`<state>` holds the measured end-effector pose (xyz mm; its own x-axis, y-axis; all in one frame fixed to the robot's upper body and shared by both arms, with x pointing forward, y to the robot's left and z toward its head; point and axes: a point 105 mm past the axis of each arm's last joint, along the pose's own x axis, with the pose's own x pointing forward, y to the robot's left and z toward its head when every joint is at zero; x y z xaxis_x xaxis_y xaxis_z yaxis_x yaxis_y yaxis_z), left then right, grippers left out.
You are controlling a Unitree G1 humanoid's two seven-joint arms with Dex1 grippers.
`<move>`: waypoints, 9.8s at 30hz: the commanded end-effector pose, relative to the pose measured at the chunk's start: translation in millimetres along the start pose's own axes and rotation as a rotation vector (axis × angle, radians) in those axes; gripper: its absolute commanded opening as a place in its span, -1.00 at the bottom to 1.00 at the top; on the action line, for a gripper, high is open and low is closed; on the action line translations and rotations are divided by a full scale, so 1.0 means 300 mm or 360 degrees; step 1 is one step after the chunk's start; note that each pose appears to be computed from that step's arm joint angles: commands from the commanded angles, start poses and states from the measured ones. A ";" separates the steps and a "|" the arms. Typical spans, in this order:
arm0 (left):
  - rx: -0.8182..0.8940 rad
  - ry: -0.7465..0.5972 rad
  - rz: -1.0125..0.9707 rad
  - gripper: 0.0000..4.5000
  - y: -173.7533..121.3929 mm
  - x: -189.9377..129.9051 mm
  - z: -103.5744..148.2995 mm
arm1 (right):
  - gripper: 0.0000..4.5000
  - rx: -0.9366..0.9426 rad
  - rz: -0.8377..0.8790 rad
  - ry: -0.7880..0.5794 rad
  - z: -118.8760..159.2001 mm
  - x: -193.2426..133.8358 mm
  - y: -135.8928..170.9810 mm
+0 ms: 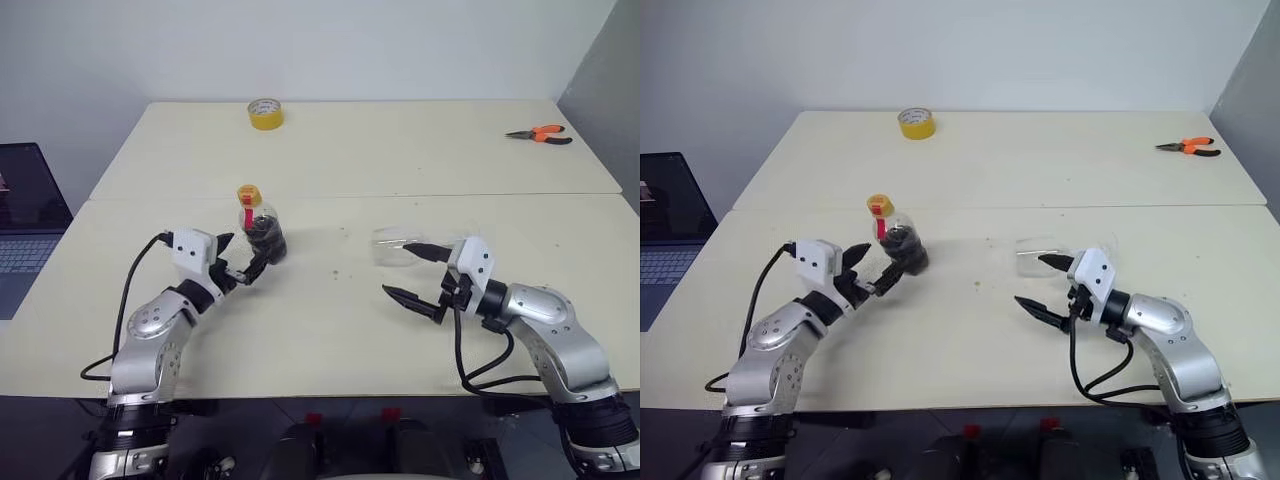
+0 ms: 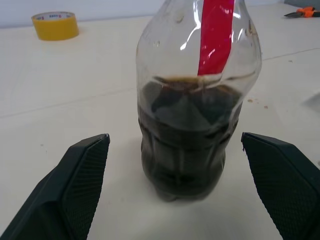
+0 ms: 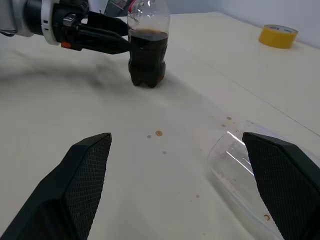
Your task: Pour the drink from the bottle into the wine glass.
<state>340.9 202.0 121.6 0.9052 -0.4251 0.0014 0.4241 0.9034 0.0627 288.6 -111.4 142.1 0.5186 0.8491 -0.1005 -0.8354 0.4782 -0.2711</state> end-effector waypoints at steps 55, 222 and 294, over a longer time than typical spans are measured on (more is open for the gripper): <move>0.0091 -0.0259 -0.0039 -0.44 -0.334 0.241 0.115 | 1.00 0.0229 -0.0160 -0.0234 0.391 0.308 -0.049; 0.0054 -0.0094 -0.0278 -0.70 -0.386 0.084 0.065 | 1.00 0.0198 -0.0219 -0.0214 0.308 0.220 -0.094; 0.0063 -0.0084 -0.0281 -0.72 -0.385 0.080 0.059 | 1.00 0.0288 -0.0239 -0.0166 0.324 0.370 -0.042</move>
<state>315.4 87.6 112.4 0.8176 -0.5747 -0.0360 0.5757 0.8148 0.0683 339.2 10.3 212.8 0.6066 0.7945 -0.0287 -0.7938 0.6032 -0.0776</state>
